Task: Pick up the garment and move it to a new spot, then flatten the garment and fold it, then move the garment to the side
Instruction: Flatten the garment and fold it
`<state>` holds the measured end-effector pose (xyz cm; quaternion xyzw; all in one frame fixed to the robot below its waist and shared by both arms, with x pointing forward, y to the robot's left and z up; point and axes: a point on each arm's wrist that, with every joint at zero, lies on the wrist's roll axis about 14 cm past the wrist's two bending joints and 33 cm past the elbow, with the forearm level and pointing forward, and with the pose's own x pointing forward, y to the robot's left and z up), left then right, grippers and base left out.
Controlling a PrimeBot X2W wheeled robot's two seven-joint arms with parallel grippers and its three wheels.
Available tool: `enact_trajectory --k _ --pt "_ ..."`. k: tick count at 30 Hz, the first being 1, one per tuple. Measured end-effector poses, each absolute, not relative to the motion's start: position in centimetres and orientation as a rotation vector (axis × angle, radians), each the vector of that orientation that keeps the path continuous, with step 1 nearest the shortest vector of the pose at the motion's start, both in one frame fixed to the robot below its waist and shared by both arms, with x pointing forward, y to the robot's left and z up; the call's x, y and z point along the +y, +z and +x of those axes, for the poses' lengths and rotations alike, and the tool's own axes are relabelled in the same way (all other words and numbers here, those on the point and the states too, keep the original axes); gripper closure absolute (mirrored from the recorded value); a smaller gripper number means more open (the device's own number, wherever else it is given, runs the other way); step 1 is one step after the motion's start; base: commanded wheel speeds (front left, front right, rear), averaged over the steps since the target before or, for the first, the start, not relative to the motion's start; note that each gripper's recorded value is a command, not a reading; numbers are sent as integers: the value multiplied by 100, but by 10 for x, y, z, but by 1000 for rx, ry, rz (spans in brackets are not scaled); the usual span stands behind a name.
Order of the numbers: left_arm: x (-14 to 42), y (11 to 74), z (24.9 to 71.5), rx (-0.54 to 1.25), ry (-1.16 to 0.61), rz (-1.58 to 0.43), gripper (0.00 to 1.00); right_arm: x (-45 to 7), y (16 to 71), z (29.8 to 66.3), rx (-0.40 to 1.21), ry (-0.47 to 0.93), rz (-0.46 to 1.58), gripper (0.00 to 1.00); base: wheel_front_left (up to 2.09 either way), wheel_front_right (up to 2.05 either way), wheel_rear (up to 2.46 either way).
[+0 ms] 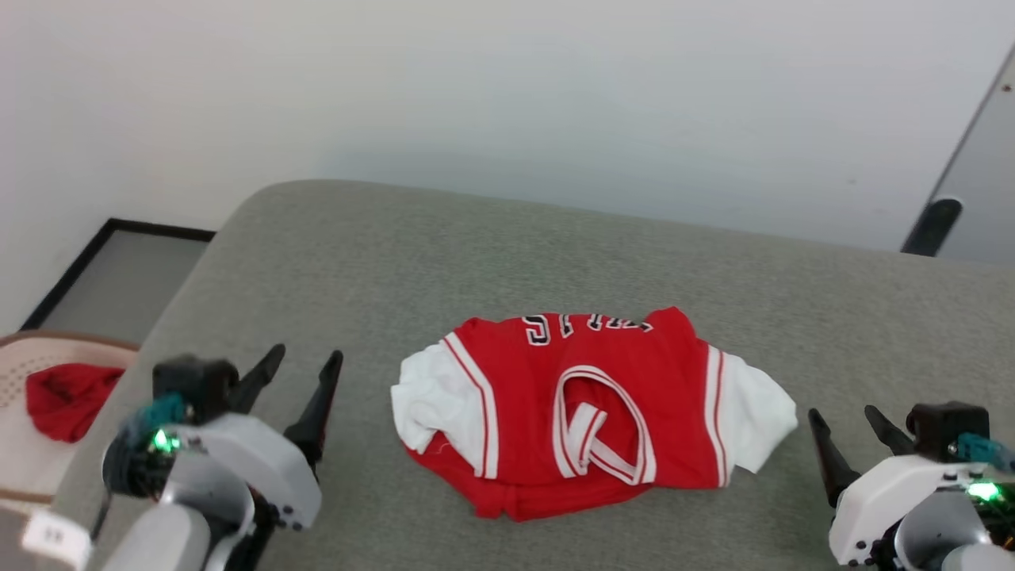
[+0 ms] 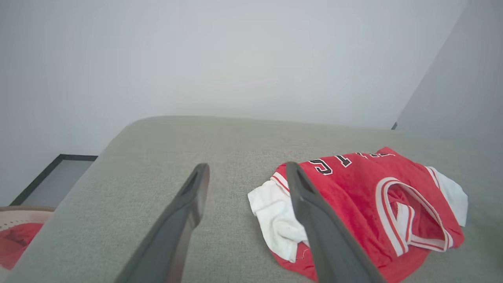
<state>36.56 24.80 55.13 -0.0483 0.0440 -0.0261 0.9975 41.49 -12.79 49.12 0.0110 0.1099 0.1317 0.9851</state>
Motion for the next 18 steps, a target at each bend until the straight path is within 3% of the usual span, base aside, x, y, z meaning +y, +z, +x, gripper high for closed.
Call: enact_trajectory --k 18 --pt "301 526 307 -95 246 -110 0 -118 457 444 556 299 -28 0 0 0 0"
